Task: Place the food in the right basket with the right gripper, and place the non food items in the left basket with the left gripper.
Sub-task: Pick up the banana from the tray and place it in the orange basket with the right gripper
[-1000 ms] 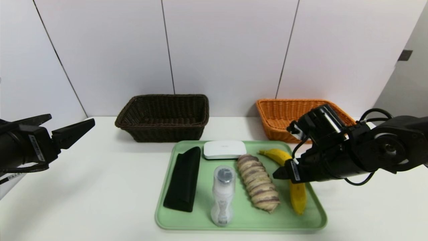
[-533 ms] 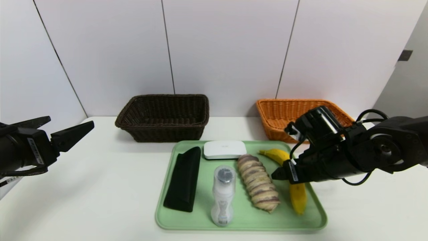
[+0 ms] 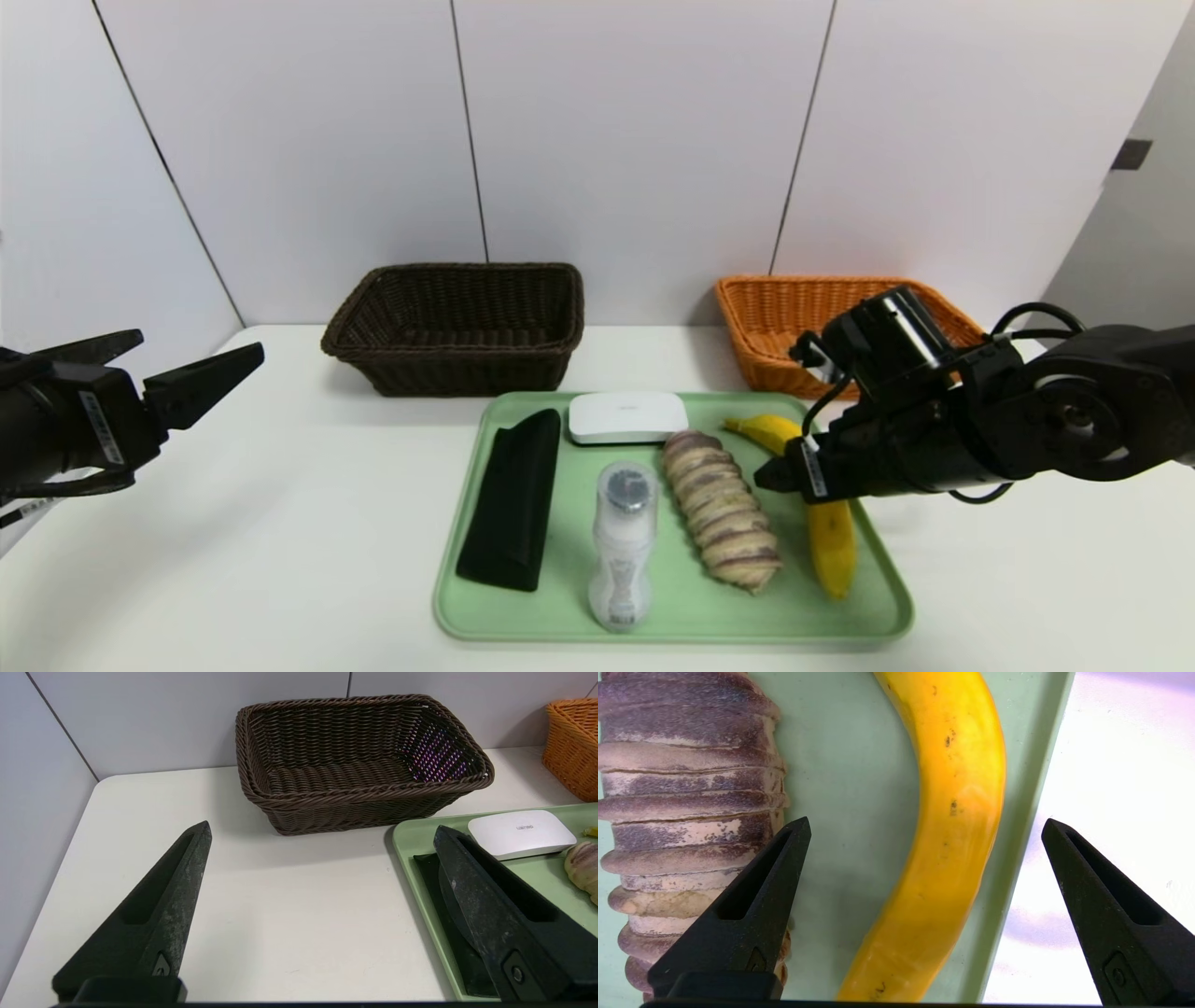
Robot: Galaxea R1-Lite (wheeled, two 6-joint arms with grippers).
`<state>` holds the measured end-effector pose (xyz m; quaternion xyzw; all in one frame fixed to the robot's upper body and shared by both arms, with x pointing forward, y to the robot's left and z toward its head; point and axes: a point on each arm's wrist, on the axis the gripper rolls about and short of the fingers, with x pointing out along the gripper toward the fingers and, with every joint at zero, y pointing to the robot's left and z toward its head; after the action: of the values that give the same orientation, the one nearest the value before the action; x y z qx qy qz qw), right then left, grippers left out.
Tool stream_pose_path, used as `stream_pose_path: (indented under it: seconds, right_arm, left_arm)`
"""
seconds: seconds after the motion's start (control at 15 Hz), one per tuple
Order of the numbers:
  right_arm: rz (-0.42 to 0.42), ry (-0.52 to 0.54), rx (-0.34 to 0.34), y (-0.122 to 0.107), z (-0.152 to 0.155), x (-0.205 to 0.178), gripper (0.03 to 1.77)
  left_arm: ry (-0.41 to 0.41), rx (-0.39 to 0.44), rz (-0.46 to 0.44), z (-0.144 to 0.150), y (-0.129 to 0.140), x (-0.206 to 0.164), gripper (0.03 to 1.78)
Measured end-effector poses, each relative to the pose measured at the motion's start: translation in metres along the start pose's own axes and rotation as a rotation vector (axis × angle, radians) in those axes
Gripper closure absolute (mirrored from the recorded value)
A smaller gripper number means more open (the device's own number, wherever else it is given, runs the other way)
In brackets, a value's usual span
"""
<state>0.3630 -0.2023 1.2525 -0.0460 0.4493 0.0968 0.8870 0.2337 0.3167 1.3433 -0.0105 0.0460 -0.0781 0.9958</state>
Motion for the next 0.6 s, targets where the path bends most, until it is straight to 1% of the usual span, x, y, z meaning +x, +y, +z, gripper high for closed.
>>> stream_pose_path:
  seconds: [0.6]
  right_arm:
    - [0.004, 0.005, -0.009, 0.0033, -0.002, 0.0004, 0.09]
  left_arm:
    - [0.003, 0.0, 0.0, -0.0016, 0.0, -0.001, 0.12]
